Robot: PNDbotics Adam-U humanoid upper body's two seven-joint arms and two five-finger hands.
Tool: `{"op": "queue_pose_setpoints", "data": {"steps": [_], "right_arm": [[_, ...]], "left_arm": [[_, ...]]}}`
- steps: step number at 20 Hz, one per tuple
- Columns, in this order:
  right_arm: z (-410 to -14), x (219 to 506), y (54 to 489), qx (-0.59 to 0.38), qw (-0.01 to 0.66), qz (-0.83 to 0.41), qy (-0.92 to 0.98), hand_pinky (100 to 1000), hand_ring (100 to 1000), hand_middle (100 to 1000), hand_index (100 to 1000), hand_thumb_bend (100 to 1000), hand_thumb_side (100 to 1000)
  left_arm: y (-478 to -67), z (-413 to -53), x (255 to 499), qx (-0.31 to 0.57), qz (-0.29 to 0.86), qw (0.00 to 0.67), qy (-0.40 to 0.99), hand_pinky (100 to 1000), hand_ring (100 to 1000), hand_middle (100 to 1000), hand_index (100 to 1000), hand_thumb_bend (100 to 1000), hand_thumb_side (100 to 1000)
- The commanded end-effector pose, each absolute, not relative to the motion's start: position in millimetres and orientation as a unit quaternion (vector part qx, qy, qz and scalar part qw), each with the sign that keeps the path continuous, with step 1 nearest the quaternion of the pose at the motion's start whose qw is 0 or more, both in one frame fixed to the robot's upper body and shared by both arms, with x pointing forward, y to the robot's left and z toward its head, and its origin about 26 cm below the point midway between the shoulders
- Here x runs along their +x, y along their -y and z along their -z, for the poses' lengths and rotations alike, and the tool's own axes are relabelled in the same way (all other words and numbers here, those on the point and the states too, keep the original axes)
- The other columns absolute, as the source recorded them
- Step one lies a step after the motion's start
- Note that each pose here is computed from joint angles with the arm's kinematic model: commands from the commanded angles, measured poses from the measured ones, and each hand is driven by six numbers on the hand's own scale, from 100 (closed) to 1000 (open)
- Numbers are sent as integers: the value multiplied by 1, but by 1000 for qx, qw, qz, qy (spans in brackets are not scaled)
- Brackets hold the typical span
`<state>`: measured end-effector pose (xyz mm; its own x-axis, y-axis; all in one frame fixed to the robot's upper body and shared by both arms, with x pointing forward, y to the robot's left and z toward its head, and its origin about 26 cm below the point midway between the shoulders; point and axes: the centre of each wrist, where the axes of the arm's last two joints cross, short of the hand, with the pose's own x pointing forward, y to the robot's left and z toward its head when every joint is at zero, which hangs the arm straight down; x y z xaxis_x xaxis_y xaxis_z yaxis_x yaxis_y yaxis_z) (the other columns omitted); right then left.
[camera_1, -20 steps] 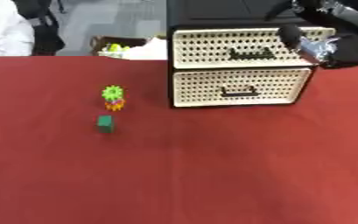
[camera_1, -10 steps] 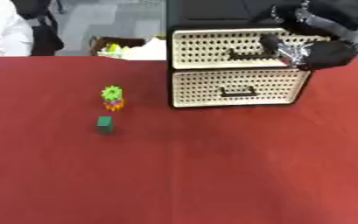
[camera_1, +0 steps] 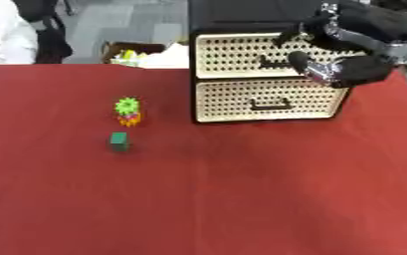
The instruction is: Pick up objects from table and place into drawer.
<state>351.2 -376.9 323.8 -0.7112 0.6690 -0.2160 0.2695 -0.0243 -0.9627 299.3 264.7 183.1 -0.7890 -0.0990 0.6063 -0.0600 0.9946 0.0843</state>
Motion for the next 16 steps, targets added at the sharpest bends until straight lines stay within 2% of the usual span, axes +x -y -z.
{"op": "queue_pose_setpoints", "data": {"steps": [1, 16], "right_arm": [[-335, 349, 380, -368, 152, -634, 663, 100, 100, 100, 803, 100, 1000], [-320, 329, 401, -397, 164, -610, 666, 100, 100, 100, 791, 100, 1000]], "left_arm": [[-265, -191, 298, 42, 37, 308, 950, 706, 705, 668, 765, 100, 864], [-263, -193, 298, 39, 40, 304, 951, 706, 707, 670, 763, 100, 869]]}}
